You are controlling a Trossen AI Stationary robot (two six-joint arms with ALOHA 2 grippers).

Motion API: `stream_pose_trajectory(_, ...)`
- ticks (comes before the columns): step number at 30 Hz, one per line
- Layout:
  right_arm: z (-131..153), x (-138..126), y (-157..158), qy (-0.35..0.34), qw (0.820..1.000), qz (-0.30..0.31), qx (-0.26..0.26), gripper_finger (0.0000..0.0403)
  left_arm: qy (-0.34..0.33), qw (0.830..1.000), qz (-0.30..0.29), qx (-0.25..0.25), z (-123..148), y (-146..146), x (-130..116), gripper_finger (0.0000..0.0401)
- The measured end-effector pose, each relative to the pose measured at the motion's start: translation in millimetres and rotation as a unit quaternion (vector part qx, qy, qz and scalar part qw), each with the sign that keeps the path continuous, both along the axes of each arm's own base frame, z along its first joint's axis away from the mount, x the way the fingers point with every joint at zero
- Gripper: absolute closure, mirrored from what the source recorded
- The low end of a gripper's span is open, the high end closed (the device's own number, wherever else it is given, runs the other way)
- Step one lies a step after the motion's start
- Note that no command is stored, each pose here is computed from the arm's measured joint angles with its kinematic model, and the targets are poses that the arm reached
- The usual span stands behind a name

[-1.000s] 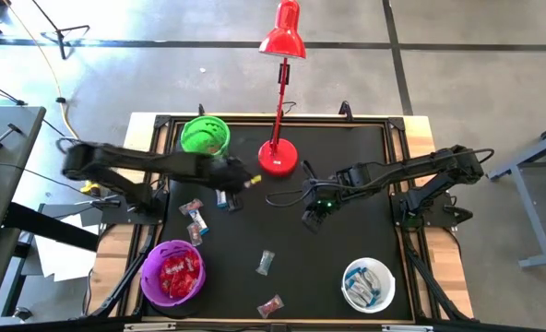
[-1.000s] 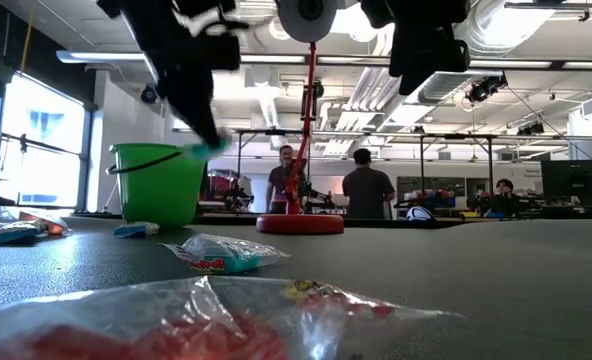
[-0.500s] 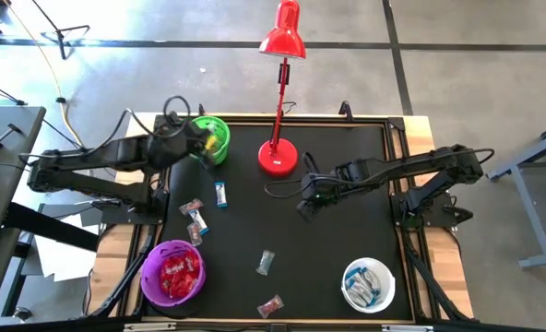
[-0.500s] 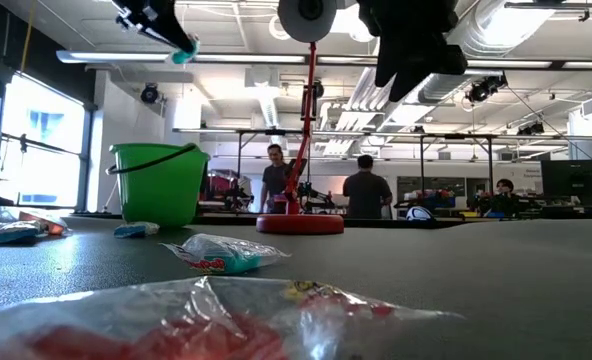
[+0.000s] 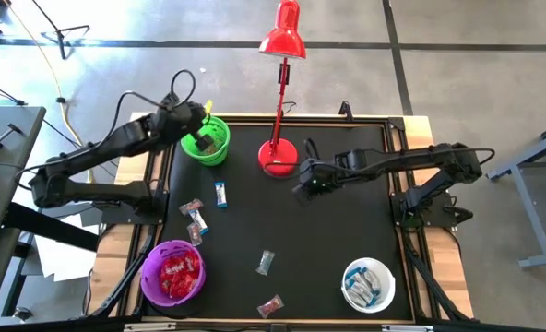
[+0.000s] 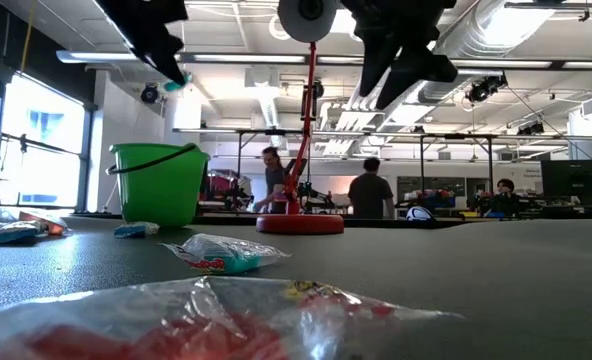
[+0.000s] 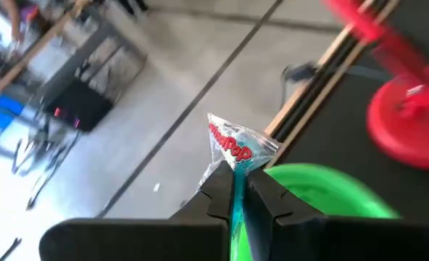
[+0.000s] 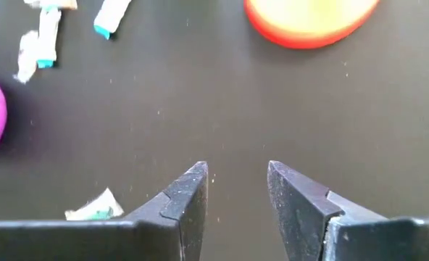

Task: Sort candy
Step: Put the blue gummy into the green bucket

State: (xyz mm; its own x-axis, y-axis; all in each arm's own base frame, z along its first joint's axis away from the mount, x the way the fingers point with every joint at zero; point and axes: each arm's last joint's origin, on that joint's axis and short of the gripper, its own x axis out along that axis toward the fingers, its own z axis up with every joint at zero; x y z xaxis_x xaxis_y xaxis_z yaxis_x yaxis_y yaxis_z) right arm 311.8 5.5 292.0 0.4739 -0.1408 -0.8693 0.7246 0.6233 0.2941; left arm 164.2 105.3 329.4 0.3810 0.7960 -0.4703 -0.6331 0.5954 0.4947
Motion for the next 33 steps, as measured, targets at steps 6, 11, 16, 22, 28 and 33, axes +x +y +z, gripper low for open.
stream_pose_trajectory(6, 0.8, 1.5, -8.0, -0.009, 1.000, -0.012, 0.000, 0.0261, 0.034, 0.997, 0.057, -0.029, -13.7, 26.2, -3.9, 0.0378)
stream_pose_trajectory(11, 0.8, 1.5, -8.4, -0.009, 1.000, -0.012, 0.000, 0.0261, 0.021, 0.994, 0.038, -0.100, -24.3, 33.5, -4.1, 0.0345)
stream_pose_trajectory(16, 0.8, 1.5, -8.4, -0.009, 1.000, -0.012, 0.000, 0.0261, 0.010, 0.993, 0.016, -0.121, -26.0, 31.6, -0.8, 0.0318)
stream_pose_trajectory(22, 0.8, 1.5, -8.4, -0.008, 1.000, -0.012, 0.001, 0.0261, -0.018, 0.980, -0.010, -0.197, -29.3, 19.4, -2.0, 0.0314)
stream_pose_trajectory(28, 0.7, 1.5, -7.6, -0.005, 1.000, 0.012, 0.002, 0.0261, -0.094, 0.918, -0.122, -0.366, -30.9, -0.3, 4.3, 0.0326)
stream_pose_trajectory(33, 0.6, 1.5, -6.8, -0.004, 1.000, 0.026, 0.010, 0.0261, -0.099, 0.851, -0.237, -0.459, -31.5, -26.4, 19.5, 0.0335)
